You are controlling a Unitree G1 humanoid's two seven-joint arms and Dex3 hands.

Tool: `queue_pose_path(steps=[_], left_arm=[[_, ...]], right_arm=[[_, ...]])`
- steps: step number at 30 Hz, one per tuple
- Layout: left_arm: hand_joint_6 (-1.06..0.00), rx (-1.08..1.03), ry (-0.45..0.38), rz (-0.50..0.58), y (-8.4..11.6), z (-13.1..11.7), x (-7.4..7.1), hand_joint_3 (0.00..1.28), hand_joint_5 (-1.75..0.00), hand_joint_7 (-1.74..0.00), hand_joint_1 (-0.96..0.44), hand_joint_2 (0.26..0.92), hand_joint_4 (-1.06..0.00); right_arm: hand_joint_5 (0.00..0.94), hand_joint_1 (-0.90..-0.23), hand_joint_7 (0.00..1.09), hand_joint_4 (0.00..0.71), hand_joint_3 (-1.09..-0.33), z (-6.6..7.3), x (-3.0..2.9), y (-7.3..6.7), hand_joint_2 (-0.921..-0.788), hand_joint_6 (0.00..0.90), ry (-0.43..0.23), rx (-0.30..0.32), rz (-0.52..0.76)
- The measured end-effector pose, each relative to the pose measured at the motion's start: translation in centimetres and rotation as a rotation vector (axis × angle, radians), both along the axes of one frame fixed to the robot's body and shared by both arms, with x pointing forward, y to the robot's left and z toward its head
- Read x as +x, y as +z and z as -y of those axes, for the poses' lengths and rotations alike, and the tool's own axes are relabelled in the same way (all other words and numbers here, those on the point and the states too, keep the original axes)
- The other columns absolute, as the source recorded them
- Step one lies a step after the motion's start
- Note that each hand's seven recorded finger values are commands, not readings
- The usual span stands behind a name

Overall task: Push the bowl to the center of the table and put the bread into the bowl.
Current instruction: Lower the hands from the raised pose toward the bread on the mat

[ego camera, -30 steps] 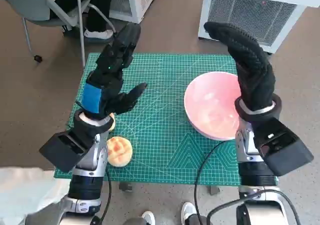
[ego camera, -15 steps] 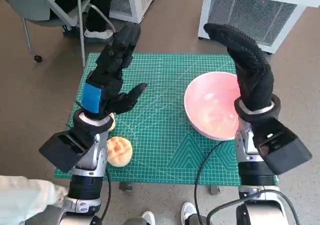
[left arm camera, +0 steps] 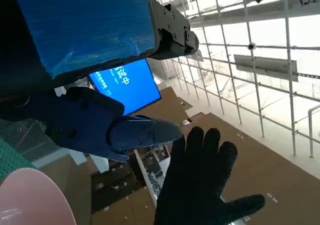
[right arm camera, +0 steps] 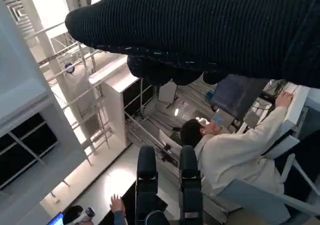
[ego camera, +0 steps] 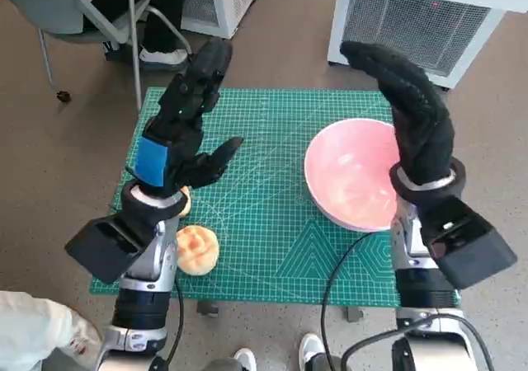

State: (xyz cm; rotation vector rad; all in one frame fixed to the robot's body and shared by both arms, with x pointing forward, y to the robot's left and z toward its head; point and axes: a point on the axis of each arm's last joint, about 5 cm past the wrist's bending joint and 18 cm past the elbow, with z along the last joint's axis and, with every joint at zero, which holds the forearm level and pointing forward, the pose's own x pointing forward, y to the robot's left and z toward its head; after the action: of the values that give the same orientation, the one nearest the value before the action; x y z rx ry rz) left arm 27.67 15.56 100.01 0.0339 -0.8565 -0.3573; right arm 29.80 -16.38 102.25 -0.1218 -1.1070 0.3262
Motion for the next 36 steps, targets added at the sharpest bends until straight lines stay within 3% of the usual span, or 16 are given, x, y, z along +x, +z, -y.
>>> queue_pose_path(steps=[2, 3, 6, 12, 17, 26, 36], left_arm=[[-0.34, -0.002, 0.002, 0.000, 0.0, 0.0, 0.0, 0.29, 0.00, -0.01, -0.45, 0.921, -0.23], [-0.34, -0.002, 0.003, 0.000, 0.0, -0.1, 0.0, 0.29, 0.00, -0.01, -0.45, 0.921, -0.23], [-0.34, -0.007, 0.011, -0.001, -0.1, -0.2, 0.0, 0.28, 0.00, -0.01, -0.46, 0.921, -0.23], [-0.35, -0.016, 0.020, -0.006, -0.2, -0.4, -0.1, 0.28, 0.00, -0.02, -0.45, 0.921, -0.23], [-0.36, -0.028, 0.024, -0.007, -0.2, -0.6, -0.1, 0.28, -0.01, -0.02, -0.45, 0.921, -0.24], [-0.35, -0.032, 0.021, -0.008, -0.3, -0.6, -0.1, 0.28, 0.00, -0.01, -0.45, 0.921, -0.24], [-0.36, -0.024, 0.025, -0.011, -0.2, -0.8, -0.1, 0.28, 0.00, -0.01, -0.45, 0.921, -0.24]], right_arm=[[0.002, -0.549, 0.58, 0.213, -0.909, 0.8, -0.10, -0.1, -0.921, -0.001, -0.025, 0.004, -0.005], [0.006, -0.539, 0.51, 0.178, -0.927, 1.0, -0.12, -0.1, -0.921, -0.001, -0.033, 0.007, -0.007], [0.042, -0.555, 0.55, 0.179, -0.904, 2.4, -0.23, -0.5, -0.921, -0.001, -0.081, 0.038, -0.025], [0.074, -0.548, 0.59, 0.201, -0.899, 5.3, -0.38, -2.4, -0.921, -0.001, -0.234, 0.163, -0.121], [0.077, -0.561, 0.57, 0.200, -0.915, 6.7, -0.66, -4.2, -0.921, -0.001, -0.357, 0.228, -0.209], [0.063, -0.559, 0.50, 0.175, -0.985, 7.7, -0.90, -7.0, -0.921, -0.001, -0.485, 0.275, -0.350], [0.050, -0.526, 0.45, 0.155, -1.048, 7.8, -1.25, -10.1, -0.921, -0.001, -0.550, 0.293, -0.537]])
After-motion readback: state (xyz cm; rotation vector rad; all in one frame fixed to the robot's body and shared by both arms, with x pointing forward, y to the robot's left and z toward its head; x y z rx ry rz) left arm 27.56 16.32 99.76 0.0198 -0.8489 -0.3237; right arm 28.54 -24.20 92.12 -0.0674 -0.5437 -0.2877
